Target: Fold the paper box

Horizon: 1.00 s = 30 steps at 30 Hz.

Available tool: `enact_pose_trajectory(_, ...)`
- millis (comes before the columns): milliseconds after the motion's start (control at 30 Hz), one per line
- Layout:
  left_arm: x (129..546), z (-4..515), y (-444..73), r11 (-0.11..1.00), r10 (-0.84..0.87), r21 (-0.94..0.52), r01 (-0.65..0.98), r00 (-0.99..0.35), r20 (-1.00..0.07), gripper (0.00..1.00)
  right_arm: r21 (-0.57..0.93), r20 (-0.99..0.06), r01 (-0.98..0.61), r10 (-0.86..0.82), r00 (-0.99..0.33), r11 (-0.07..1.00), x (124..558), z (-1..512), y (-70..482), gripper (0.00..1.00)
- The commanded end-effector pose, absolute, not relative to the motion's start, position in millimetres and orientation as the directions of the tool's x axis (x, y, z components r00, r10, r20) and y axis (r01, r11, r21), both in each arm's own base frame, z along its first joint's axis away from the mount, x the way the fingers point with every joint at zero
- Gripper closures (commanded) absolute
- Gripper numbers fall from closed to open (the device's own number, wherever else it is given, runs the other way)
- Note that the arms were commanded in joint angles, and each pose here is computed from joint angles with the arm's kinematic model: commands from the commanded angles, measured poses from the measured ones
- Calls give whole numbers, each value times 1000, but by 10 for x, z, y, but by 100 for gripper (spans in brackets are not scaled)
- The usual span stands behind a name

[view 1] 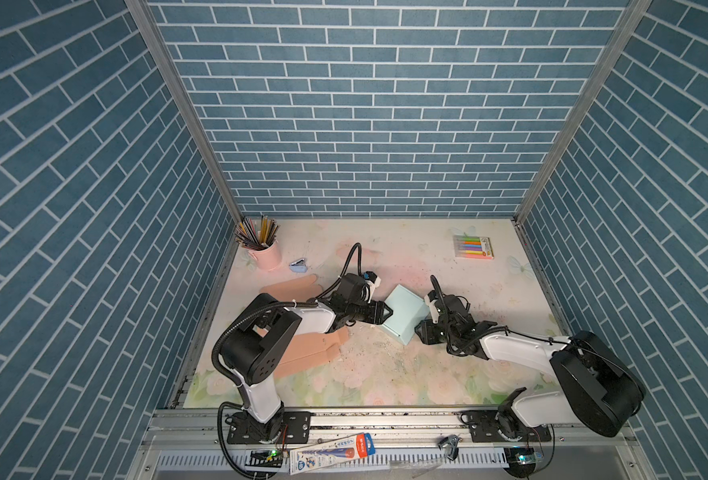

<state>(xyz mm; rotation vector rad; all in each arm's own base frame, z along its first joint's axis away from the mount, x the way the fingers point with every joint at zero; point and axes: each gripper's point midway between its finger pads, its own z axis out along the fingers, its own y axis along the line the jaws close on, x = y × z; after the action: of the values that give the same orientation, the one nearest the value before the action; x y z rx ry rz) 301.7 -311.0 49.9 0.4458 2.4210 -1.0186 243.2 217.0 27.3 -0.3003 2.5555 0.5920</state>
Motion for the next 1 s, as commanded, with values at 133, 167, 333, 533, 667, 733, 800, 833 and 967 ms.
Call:
enact_pose_trajectory(133,2789,657,-3288,589,117,-637,497,-833,-541,39,358,-510,-322,-105,-854,877,2456,283,2262,53)
enact_pose_trajectory(167,2764,659,-3299,586,119,-640,497,-834,-539,39,357,-511,-322,-105,-853,877,2458,286,2260,53)
enact_pose_trajectory(333,2647,660,-3343,575,130,-645,503,-835,-535,39,357,-512,-325,-107,-852,876,2459,288,2274,53)
enact_pose_trajectory(533,2527,675,-3367,563,135,-656,502,-839,-527,39,357,-517,-330,-109,-849,874,2459,309,2292,53)
enact_pose_trajectory(667,2456,707,-3418,546,139,-665,510,-838,-528,39,361,-520,-337,-113,-847,869,2456,326,2334,53)
enact_pose_trajectory(733,2434,724,-3437,540,140,-668,512,-837,-529,39,363,-523,-342,-114,-845,867,2459,340,2358,53)
enact_pose_trajectory(800,2413,739,-3454,534,142,-671,515,-837,-529,39,366,-526,-349,-117,-842,863,2452,357,2389,53)
enact_pose_trajectory(833,2405,757,-3467,527,142,-674,517,-836,-531,39,370,-528,-354,-119,-841,859,2449,371,2409,53)
enact_pose_trajectory(967,2379,787,-3488,517,142,-681,520,-836,-531,39,402,-563,-392,-114,-819,827,2434,499,2512,53)
